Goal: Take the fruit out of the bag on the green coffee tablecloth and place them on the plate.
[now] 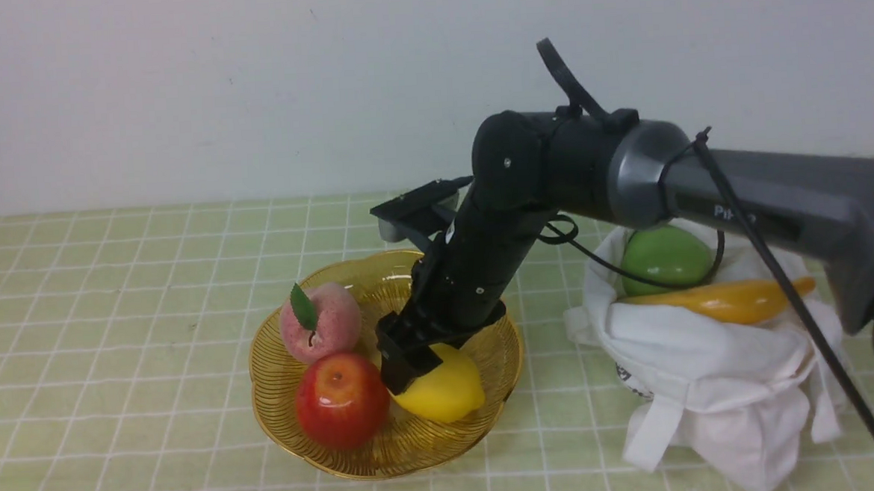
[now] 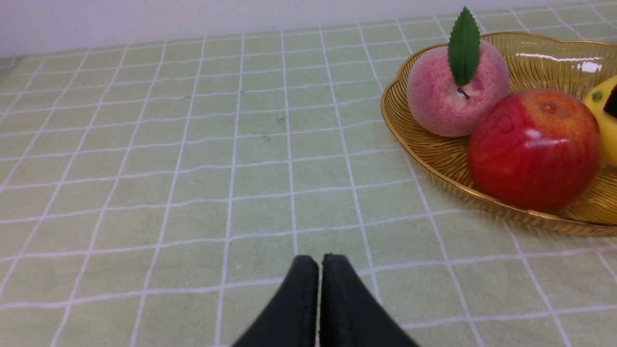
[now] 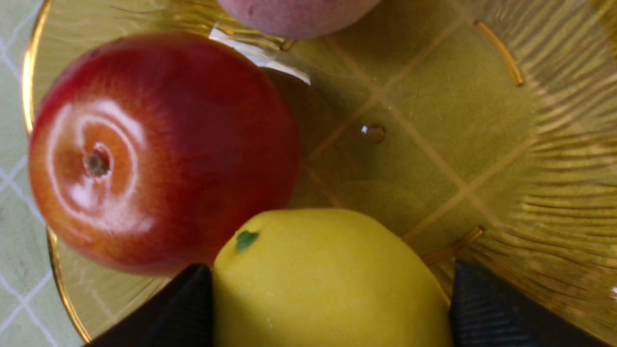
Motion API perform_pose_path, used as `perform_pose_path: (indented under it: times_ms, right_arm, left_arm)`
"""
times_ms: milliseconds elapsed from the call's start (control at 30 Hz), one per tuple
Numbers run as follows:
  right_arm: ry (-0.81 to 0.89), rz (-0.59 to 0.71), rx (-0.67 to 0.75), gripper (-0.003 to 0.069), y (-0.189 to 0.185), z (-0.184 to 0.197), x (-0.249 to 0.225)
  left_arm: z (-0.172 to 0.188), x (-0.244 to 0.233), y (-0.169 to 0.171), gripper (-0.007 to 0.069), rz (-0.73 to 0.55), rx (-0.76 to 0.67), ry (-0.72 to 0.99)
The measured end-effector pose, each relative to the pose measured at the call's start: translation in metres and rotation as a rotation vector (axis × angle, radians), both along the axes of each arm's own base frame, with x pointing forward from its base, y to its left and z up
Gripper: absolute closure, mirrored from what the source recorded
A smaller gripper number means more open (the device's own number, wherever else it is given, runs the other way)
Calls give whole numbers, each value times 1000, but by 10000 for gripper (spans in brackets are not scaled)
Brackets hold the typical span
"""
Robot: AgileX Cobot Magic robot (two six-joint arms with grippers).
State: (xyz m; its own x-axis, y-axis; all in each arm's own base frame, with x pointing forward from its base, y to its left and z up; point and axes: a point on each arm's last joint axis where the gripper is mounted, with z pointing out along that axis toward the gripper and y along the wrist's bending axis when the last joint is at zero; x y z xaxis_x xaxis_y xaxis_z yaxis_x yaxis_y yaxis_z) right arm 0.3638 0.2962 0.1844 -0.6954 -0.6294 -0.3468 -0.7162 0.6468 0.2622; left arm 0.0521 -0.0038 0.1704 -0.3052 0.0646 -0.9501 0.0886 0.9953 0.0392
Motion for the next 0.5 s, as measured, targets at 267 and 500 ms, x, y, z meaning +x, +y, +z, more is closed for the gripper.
perform_pose_path:
  times_ms: [267,500]
  right_arm:
    - [-16,8,-40,-26,1,28,5]
    - [-210,-131,-38,179,-11,113,12]
  left_arm:
    - [0,0,0,633,0,0,0]
    - [0,0,0,633,0,0,0]
